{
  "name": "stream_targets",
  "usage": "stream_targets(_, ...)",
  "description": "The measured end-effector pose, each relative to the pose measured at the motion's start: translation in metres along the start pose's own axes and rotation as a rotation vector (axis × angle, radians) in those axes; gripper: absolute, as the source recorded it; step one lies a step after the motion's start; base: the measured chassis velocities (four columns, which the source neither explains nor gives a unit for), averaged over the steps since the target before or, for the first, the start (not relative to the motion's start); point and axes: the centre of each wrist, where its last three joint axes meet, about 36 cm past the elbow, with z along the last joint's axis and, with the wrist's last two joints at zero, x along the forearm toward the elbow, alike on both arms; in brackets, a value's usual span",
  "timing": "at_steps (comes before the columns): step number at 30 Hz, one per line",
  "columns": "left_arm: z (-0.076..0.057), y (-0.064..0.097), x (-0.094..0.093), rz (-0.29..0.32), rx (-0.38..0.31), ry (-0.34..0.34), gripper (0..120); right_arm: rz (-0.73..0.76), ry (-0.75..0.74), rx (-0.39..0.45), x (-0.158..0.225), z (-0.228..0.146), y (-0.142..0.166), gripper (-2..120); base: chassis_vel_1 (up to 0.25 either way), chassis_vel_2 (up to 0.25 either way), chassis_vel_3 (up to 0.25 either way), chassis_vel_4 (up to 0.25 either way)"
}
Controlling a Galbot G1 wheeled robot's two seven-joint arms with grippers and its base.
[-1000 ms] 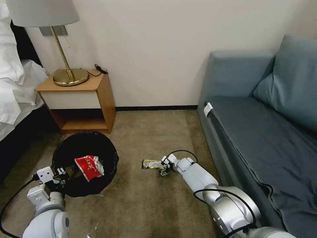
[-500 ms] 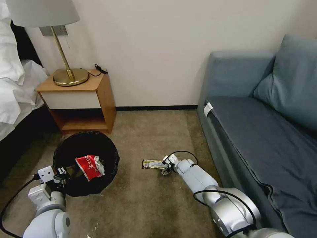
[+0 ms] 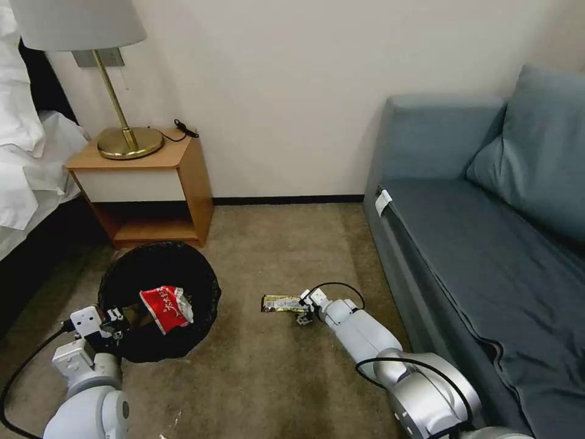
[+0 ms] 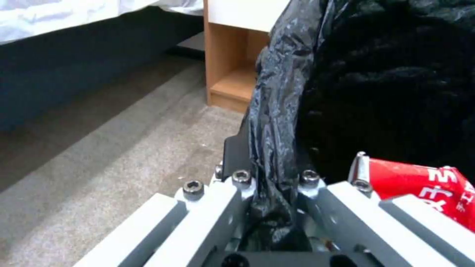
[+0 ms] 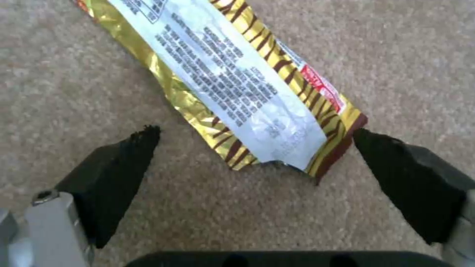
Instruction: Pick up the trash bin, then pick up the garbage on the floor and place it into the trash bin.
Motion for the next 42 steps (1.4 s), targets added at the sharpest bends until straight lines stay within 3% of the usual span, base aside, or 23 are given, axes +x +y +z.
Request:
stream_targets(4, -0.001, 0.0, 0.001, -0.001, -0.001, -0.003, 1, -0.011, -0.004, -0.009, 0.0, 0.001, 0.0, 94, 0.0, 0.0, 0.0, 0.0)
stream_targets(7, -0.001, 0.0, 0.001, 0.0, -0.002, -0.005, 1, -0.022, -0.005, -0.01, -0.001, 0.002, 0.002, 80, 0.0, 0.0, 0.0, 0.0)
stream_targets(9, -0.001, 0.0, 0.001, 0.0, -0.003, -0.006, 1, -0.023, -0.006, -0.01, -0.001, 0.002, 0.002, 80, 0.0, 0.0, 0.0, 0.0)
stream_targets(10, -0.001, 0.0, 0.001, 0.0, -0.004, -0.007, 1, -0.026, -0.005, -0.006, -0.001, 0.002, 0.002, 73, 0.0, 0.0, 0.0, 0.0)
stream_targets(17, -0.003, -0.001, 0.001, 0.002, -0.006, -0.012, 1, -0.035, -0.002, 0.006, -0.002, 0.004, 0.005, 57, 0.0, 0.0, 0.0, 0.0)
stream_targets(36, -0.005, -0.003, 0.001, 0.006, -0.005, -0.019, 1, -0.044, -0.001, 0.017, -0.002, 0.008, 0.01, 16, 0.0, 0.0, 0.0, 0.0)
stream_targets(40, -0.005, -0.004, 0.001, 0.007, -0.005, -0.017, 1, -0.043, -0.002, 0.018, -0.002, 0.008, 0.01, 1, 0.0, 0.0, 0.0, 0.0)
stream_targets(42, -0.005, -0.004, 0.001, 0.007, -0.005, -0.016, 1, -0.041, -0.002, 0.019, -0.002, 0.008, 0.009, 0, 0.0, 0.0, 0.0, 0.0)
